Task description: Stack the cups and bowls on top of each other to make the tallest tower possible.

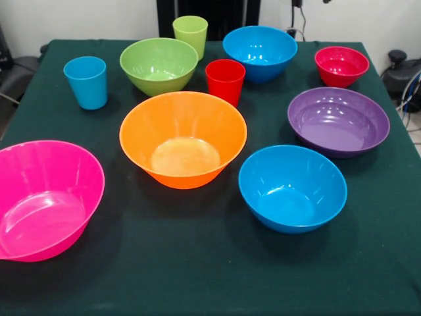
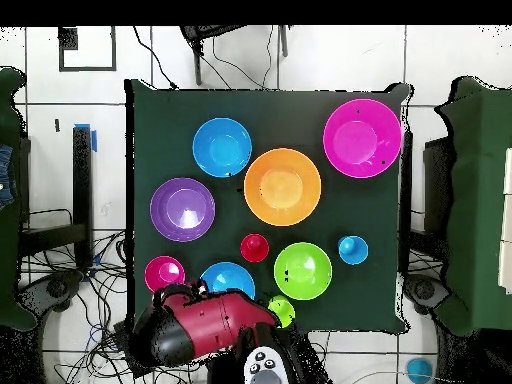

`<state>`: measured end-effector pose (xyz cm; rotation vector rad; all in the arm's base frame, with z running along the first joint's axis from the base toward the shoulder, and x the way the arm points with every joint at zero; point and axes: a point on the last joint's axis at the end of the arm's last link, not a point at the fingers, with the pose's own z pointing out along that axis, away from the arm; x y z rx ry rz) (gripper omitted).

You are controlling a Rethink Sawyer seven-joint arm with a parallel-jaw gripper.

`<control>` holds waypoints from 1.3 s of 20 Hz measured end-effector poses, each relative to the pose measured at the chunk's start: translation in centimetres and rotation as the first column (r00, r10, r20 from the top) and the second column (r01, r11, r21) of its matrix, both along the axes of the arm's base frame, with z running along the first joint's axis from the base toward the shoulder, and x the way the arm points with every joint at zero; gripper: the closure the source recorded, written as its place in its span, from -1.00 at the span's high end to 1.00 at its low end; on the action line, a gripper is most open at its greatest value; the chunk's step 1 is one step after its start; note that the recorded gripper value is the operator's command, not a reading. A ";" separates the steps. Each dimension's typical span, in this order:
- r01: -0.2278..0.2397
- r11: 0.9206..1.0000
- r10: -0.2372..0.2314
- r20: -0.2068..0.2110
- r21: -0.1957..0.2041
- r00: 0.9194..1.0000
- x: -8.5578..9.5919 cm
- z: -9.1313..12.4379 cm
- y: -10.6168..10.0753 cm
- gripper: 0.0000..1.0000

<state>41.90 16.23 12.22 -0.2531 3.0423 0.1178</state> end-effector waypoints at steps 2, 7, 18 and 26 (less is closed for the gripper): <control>-0.006 1.000 0.006 0.015 -0.002 1.000 -0.3 -0.5 -0.3 1.00; -0.021 1.000 0.021 0.057 -0.008 0.998 -1.2 -1.9 -1.0 1.00; -0.034 0.999 0.035 0.113 -0.011 0.993 -3.2 -4.7 -3.1 1.00; -0.069 0.998 0.069 0.131 -0.004 0.989 -4.9 -6.4 -4.2 1.00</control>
